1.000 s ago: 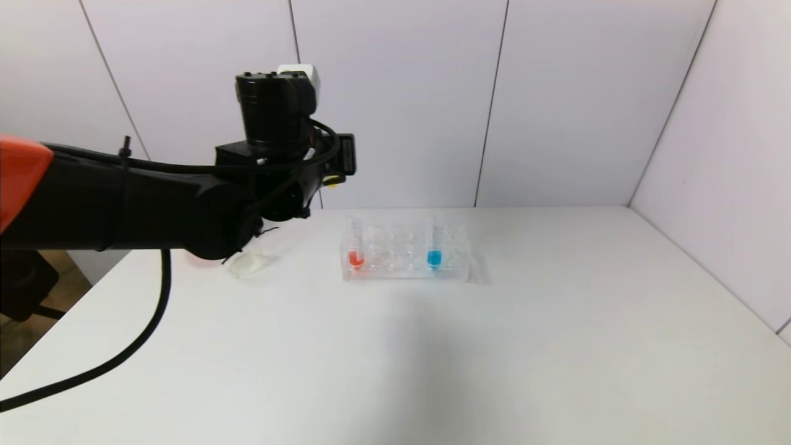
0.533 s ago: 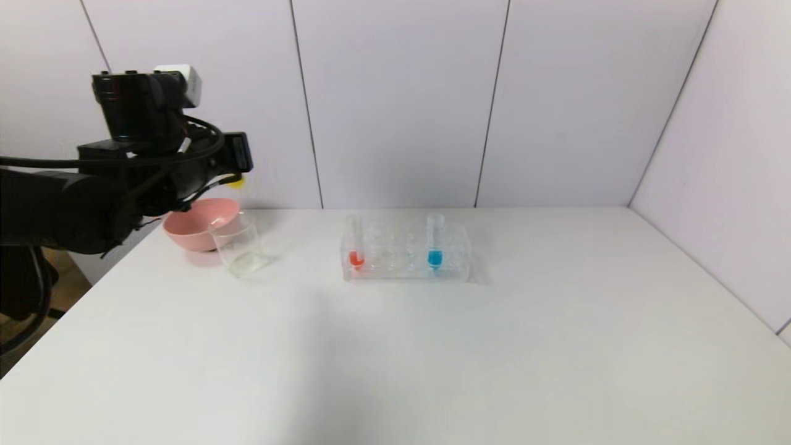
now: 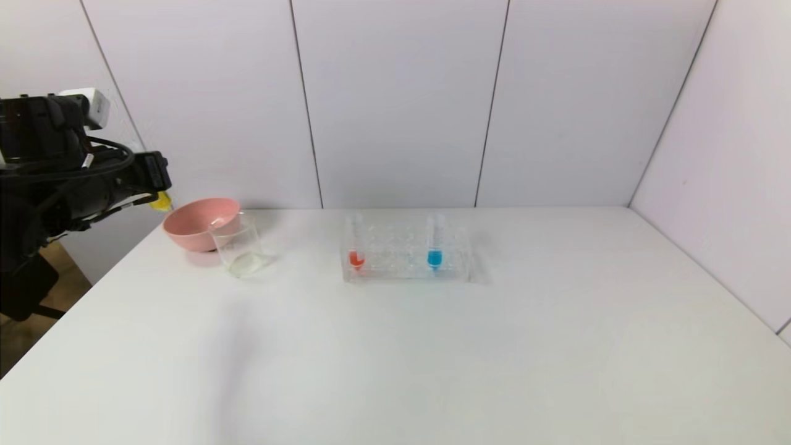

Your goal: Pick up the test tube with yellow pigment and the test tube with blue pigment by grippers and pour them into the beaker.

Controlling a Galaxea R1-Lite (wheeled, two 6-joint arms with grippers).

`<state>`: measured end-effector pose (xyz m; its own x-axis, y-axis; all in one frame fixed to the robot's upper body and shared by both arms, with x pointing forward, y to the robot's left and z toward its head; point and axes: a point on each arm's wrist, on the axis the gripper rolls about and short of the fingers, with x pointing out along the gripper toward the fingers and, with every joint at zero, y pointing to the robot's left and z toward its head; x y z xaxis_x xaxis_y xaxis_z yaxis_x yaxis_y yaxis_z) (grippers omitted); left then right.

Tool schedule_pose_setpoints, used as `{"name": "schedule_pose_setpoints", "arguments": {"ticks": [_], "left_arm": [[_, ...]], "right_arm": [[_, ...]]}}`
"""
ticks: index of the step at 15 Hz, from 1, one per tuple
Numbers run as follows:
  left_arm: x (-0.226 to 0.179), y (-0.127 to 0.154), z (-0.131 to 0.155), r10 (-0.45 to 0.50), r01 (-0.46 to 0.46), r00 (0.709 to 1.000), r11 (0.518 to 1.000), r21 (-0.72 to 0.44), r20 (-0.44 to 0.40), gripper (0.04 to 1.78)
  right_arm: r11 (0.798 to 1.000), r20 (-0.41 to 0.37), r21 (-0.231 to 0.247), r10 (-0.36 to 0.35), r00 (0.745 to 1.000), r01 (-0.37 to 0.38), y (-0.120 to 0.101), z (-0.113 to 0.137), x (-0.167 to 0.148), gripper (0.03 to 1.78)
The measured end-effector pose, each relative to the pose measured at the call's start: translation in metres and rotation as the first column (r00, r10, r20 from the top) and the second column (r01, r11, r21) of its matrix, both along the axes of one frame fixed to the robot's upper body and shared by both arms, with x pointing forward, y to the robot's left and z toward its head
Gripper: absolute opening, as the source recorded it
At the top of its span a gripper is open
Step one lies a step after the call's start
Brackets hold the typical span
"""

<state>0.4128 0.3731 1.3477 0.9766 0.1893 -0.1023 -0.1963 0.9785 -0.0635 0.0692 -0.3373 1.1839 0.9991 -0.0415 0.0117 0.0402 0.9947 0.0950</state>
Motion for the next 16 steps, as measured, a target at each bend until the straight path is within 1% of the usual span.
{"name": "schedule_pose_setpoints", "arguments": {"ticks": [2, 7, 11, 16], "left_arm": [[-0.003, 0.012, -0.001, -0.002, 0.002, 1.000, 1.000, -0.004, 0.001, 0.54], [-0.010, 0.027, -0.007, -0.037, 0.037, 0.999, 0.999, -0.003, 0.014, 0.54], [-0.011, 0.029, -0.010, -0.047, 0.047, 0.999, 0.999, -0.001, 0.002, 0.54], [-0.005, 0.030, -0.013, -0.099, 0.099, 0.995, 0.995, 0.019, -0.001, 0.54]], "right_arm": [[1.000, 0.000, 0.000, 0.000, 1.000, 0.000, 0.000, 0.000, 0.000, 1.71], [1.000, 0.000, 0.000, 0.000, 1.000, 0.000, 0.000, 0.000, 0.000, 1.71], [1.000, 0.000, 0.000, 0.000, 1.000, 0.000, 0.000, 0.000, 0.000, 1.71], [1.000, 0.000, 0.000, 0.000, 1.000, 0.000, 0.000, 0.000, 0.000, 1.71]]}}
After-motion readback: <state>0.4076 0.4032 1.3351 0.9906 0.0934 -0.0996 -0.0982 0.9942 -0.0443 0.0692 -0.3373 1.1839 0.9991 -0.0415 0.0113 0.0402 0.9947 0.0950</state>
